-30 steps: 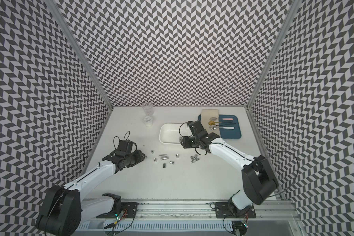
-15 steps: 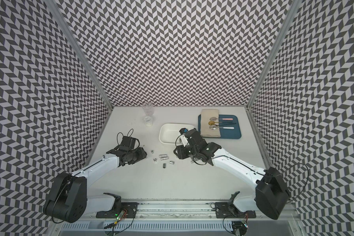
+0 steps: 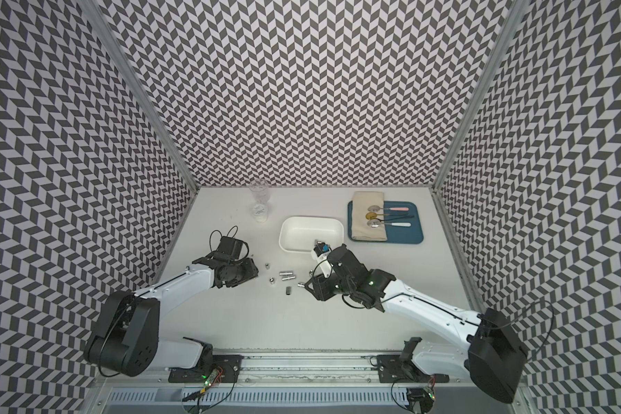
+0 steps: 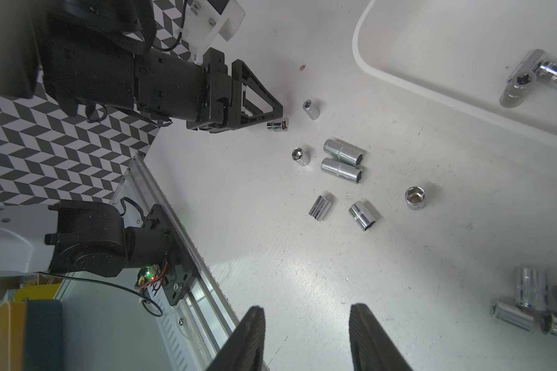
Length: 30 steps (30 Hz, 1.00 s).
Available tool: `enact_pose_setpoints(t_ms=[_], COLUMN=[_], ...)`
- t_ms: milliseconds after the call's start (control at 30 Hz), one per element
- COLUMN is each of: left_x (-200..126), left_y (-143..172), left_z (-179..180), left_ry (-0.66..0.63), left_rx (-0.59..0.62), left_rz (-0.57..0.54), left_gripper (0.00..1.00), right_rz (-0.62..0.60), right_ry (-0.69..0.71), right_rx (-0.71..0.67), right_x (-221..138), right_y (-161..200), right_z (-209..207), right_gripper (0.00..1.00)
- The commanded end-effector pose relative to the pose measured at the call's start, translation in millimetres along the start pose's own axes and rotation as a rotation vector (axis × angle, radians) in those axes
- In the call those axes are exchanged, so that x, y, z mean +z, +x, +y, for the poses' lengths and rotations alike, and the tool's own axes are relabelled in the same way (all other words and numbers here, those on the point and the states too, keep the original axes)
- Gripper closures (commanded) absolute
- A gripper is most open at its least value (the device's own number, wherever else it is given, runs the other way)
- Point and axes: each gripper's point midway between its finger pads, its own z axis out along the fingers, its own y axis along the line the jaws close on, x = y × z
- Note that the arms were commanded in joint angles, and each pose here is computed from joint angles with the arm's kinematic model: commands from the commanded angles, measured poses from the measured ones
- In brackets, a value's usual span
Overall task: Put the socket on the desktop into the storage box
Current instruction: Pick up the socket head at the center of the board.
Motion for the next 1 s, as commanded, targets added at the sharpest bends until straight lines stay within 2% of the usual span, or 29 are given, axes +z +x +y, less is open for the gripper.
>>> enact_pose_setpoints(t_ms=[0, 267, 467, 700, 967], left_x=[0, 9, 14, 19, 25], left_y=[-4, 4, 8, 10, 17], left_z=[-6, -5, -2, -3, 1], left_ry=[-0.027, -0.118, -0.151, -0.17, -0.2], left_rx=[0.025, 0.054, 0.054, 0.066, 0.083], left_rz=[-0.007, 0.015, 0.025, 0.028, 0.043], left_gripper=[0.45, 0.49, 0.5, 0.57, 0.56], right_rz=[-0.056, -0.058, -0.067, -0.082, -0.085], right_ry=[-0.02, -0.009, 0.001, 0.016, 0.035], right_rx=[-0.001, 0.011, 0.017, 0.018, 0.024], right_x=[-3, -2, -2, -4, -4], right_y=[-8, -2, 0, -1, 0], right_z=[4, -1, -4, -7, -12], right_gripper=[0.53, 0.54, 0.54, 0.54, 0.54])
